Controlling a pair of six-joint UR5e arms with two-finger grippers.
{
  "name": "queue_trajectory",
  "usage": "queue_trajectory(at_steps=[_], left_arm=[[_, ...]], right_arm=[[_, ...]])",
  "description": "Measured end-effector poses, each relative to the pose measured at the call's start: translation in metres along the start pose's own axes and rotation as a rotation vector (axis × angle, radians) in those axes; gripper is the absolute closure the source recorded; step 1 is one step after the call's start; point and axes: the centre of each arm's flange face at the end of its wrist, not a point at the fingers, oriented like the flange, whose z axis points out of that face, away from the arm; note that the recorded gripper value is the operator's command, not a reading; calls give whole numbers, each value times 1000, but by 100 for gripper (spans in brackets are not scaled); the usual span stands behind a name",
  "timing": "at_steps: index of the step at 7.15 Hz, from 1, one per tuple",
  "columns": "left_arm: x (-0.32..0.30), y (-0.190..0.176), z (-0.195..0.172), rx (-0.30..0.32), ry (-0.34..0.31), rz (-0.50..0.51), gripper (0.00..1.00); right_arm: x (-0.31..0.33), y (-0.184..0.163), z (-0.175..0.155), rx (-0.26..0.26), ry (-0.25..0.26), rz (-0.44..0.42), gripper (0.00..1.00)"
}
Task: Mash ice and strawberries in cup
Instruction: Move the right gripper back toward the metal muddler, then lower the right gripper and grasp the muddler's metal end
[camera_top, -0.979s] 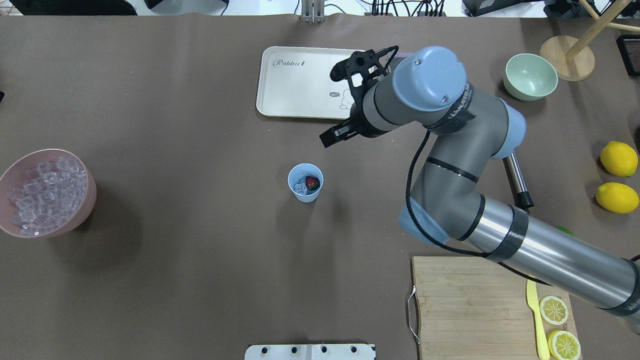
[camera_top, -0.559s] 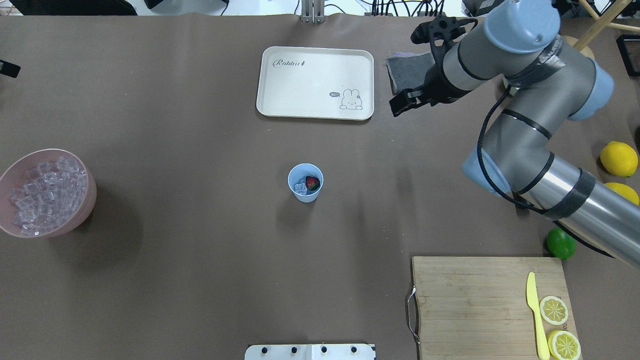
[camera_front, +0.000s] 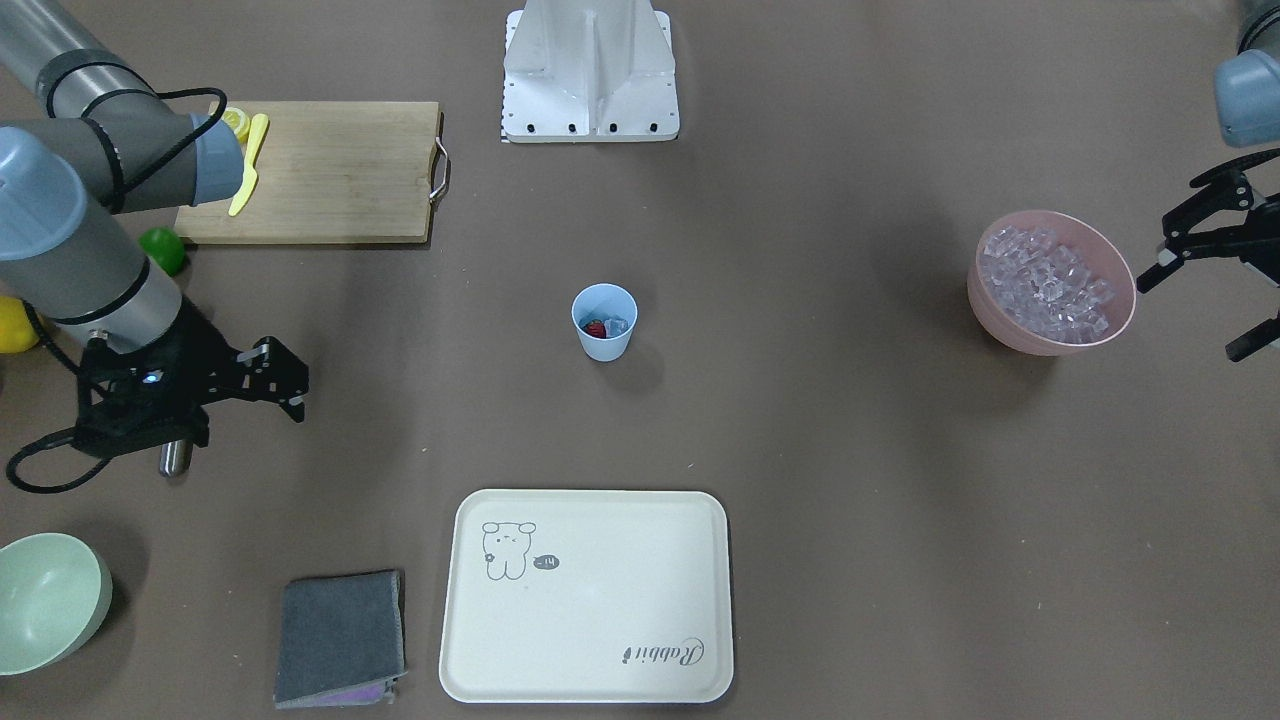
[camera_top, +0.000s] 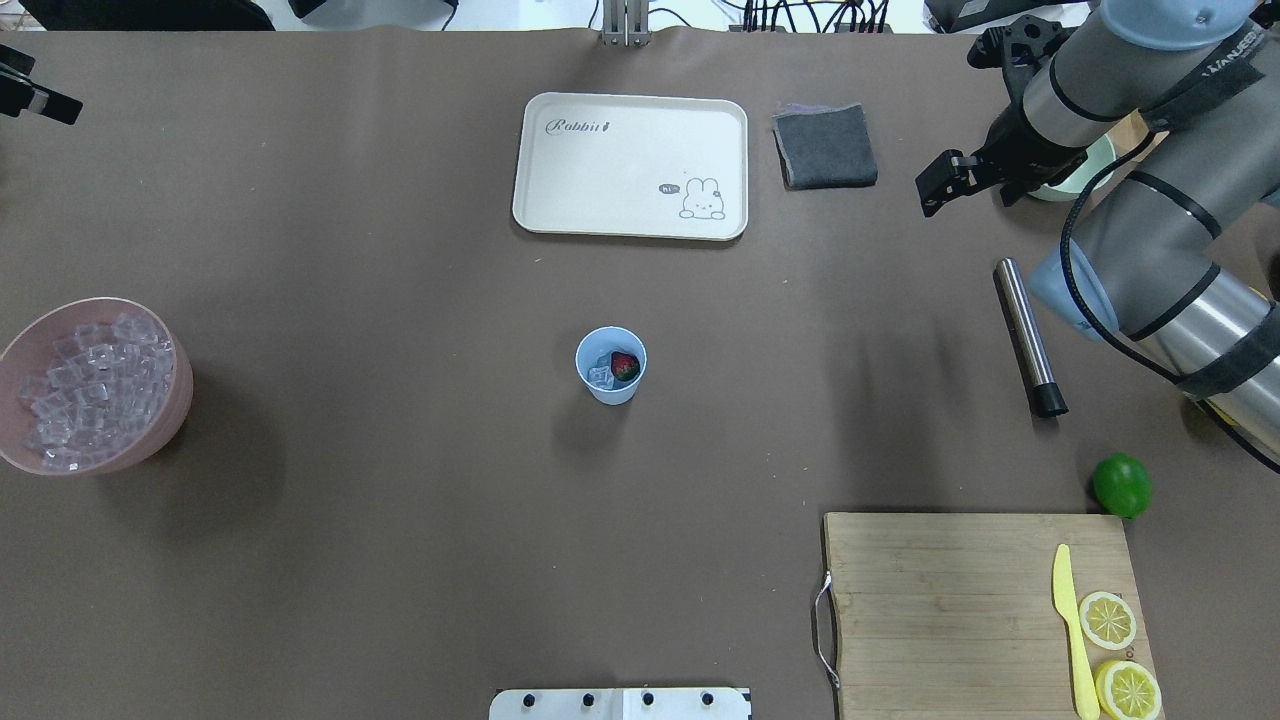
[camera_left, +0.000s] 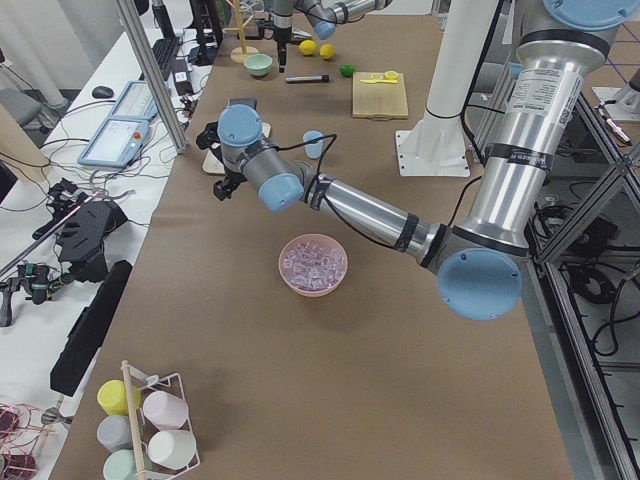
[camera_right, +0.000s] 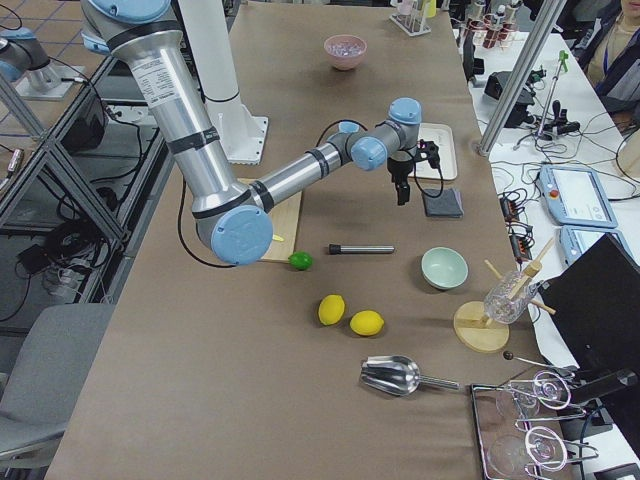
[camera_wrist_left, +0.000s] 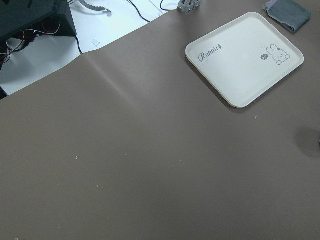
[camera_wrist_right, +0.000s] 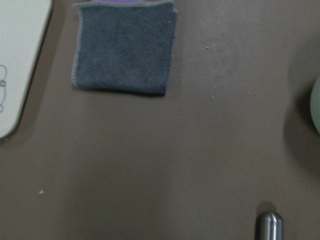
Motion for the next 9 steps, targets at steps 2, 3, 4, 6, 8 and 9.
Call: queue_trajectory(at_steps=[2,3,4,6,8,9], left_arm=[[2,-7,-2,12,-24,12,3],[1,-9,-3,18,-46,15,3],[2,-12,-4,24,-56,20,3],[4,-15,-6,29,-62,22,3],[6,-16,-9,35,-65,28,3],[7,-17,-10,38,-67,31,3]], right_arm=[[26,-2,23,-70,54,-1,1],[39,-3,39,-98,71,-6,1],[51,-2,52,-123,85,-19,1],[72,3,75,-158,102,-34,1],[94,6,101,-153,95,-43,1],[103,7,113,-147,83,-44,1]])
